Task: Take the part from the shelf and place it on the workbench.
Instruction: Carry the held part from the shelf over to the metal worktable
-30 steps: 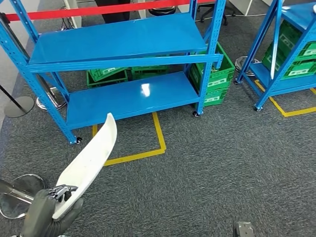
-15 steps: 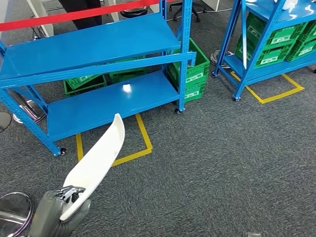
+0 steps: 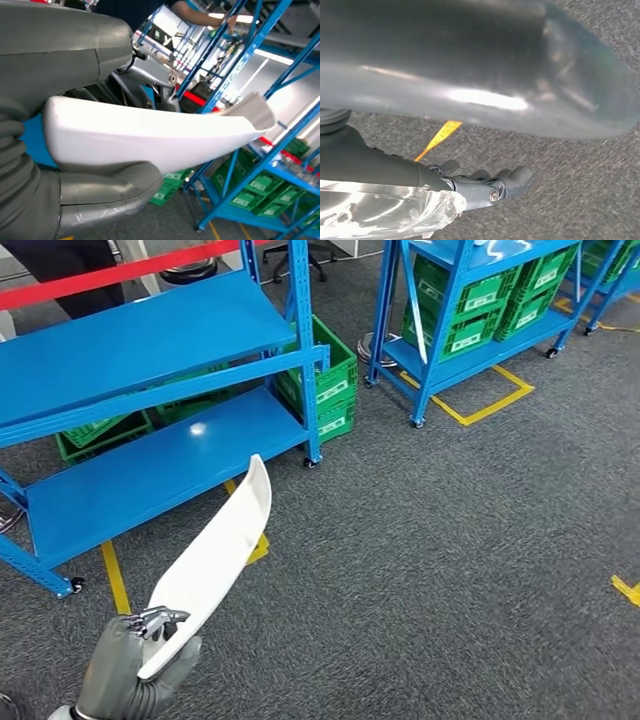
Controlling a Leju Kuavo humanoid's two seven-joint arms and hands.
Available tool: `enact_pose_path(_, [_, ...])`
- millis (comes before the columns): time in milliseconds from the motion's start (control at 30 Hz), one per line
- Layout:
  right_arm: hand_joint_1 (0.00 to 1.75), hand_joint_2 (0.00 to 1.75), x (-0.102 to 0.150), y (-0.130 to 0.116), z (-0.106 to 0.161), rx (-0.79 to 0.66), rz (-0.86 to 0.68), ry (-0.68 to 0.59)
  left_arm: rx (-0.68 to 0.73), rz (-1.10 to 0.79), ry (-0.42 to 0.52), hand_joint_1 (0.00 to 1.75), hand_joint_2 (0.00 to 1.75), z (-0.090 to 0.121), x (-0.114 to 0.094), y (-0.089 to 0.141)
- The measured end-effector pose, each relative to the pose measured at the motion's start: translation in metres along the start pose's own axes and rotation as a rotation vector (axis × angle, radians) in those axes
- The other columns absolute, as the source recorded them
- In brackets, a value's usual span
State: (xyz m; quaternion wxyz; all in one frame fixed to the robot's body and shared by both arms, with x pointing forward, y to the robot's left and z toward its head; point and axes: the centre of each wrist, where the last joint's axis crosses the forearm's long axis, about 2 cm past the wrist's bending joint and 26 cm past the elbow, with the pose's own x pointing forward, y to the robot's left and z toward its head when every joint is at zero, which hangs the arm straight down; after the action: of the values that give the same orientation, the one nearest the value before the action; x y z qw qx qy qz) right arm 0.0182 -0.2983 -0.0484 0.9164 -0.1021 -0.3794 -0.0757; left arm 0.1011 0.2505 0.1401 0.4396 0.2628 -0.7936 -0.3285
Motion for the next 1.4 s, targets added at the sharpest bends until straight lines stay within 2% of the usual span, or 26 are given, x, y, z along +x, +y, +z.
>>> enact_pose_path(500, [0.0,0.0,-0.003,0.002,0.004,0.01,0.004,0.05,0.025,0.023,0.024,1.69,1.75,0.0,0.002,-0.001])
enact_pose_path(800, [0.0,0.0,-0.004,0.001,0.009,0.033,-0.008,0.095,0.056,0.019,0.061,1.69,1.75,0.0,-0.004,0.003])
enact_pose_path(1100, [0.0,0.0,0.0,-0.002,0.019,0.033,-0.009,0.116,0.087,0.011,0.079,1.69,1.75,-0.002,-0.006,0.005])
enact_pose_path(1400, [0.0,0.0,0.008,-0.003,0.02,0.042,0.012,0.102,0.127,0.091,0.131,1.69,1.75,0.002,-0.008,0.006])
